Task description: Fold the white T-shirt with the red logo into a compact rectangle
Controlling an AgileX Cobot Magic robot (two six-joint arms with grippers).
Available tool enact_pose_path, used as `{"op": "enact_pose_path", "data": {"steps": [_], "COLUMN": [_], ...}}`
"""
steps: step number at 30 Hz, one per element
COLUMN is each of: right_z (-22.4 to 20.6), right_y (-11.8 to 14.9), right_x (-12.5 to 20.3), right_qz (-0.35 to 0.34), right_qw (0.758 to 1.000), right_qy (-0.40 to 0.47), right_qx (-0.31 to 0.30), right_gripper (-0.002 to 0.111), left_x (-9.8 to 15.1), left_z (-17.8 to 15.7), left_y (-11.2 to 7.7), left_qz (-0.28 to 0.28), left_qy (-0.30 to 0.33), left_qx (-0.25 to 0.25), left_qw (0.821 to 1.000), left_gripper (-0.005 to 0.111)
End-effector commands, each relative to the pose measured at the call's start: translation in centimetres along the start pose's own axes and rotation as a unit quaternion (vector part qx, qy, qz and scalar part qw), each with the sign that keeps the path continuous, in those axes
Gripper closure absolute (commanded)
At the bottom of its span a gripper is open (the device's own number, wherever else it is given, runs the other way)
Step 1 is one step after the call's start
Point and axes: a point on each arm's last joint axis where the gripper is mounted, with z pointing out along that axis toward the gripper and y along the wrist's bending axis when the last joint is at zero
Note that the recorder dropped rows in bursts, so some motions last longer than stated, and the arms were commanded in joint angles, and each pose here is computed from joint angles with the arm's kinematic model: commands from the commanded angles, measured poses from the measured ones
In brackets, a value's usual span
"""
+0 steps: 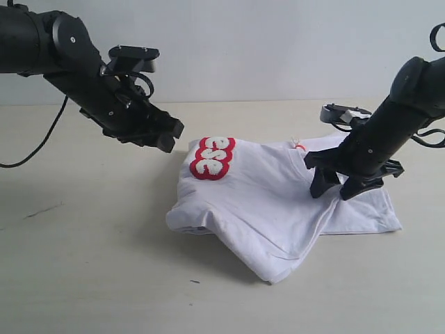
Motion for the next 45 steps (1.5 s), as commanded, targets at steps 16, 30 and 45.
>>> {"op": "enact_pose_path", "data": {"steps": [16, 30, 45], "right_z": [-3.3, -0.2, -2.3], "right_y": [0.8, 0.7, 1.6], "right_x": [-0.2, 0.1, -0.5], "right_qz": [-0.010, -0.013, -0.032], "right_qw": [0.999, 0.999, 0.998], "right_qy": [-0.028, 0.001, -0.029], "right_qx": [0.015, -0.035, -0.048], "right_gripper": [0.047, 0.051, 0.054], "left_x": [-0.2, -0.2, -0.3], "left_z": [-0.3, -0.3, -0.3], "left_y": [0.1, 0.1, 0.1], "left_qz": [-0.003, -0.003, -0.003], "left_qy": [-0.021, -0.017, -0.027], "left_qx": [-0.001, 0.001, -0.002], "left_qw": [1.000, 1.000, 1.000], "left_gripper": [0.053, 0.053, 0.053]}}
